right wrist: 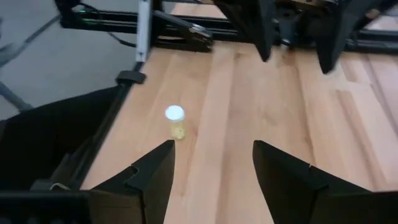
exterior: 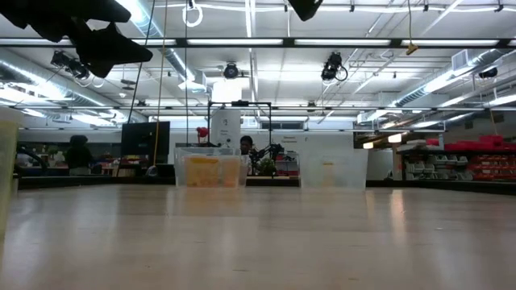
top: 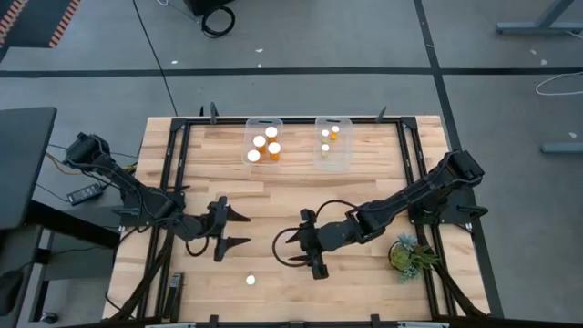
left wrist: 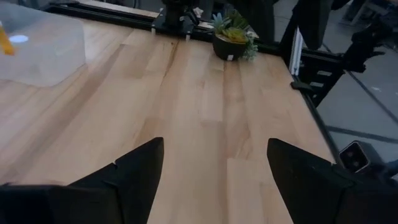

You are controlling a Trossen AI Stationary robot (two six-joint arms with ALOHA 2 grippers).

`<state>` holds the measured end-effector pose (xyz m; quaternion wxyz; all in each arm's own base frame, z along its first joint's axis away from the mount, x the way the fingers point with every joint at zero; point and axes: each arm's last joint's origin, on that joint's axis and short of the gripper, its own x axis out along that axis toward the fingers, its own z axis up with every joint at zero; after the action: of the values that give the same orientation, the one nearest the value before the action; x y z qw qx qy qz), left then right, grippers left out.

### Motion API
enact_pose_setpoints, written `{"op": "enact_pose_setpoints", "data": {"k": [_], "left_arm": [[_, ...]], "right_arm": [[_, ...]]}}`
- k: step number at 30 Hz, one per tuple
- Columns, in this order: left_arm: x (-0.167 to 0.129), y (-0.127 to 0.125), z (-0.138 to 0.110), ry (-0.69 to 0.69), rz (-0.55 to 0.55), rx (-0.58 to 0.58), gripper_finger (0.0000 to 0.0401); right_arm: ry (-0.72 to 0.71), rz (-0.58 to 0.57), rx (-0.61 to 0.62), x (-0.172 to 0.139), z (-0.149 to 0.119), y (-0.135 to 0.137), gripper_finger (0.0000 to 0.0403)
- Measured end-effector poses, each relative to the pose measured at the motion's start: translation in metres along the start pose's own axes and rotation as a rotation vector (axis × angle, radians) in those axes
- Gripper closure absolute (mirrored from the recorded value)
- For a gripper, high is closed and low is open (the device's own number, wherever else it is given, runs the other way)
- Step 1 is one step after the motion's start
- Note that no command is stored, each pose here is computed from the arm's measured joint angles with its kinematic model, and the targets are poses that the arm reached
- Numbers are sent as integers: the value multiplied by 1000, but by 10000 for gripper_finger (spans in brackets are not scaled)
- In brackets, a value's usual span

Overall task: Pick and place medicine bottles into bin by pill shape (circle, oval)
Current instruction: Put the small yellow pill bottle into the right transparent bin

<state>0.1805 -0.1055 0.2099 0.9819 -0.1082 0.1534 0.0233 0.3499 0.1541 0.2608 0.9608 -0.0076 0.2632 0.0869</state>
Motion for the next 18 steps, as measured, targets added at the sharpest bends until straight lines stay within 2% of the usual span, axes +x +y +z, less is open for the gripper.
{"op": "enact_pose_setpoints", "data": {"k": [3, 9, 11, 15, 18], "left_arm": [[2, 3, 1, -4, 20, 49, 108], [3, 6, 1, 7, 41, 51, 108], [3, 5, 0, 27, 7, 39, 108], [2, -1, 0, 108, -129, 20, 108], [1, -9, 1, 184, -134, 39, 108]], "right_arm": [[19, -55, 34, 0, -3, -2, 180], [38, -109, 84, 0, -6, -4, 180], [38, -115, 85, 0, -7, -4, 180], [37, -120, 80, 0, -6, -4, 180], [36, -127, 68, 0, -6, -5, 180]]}}
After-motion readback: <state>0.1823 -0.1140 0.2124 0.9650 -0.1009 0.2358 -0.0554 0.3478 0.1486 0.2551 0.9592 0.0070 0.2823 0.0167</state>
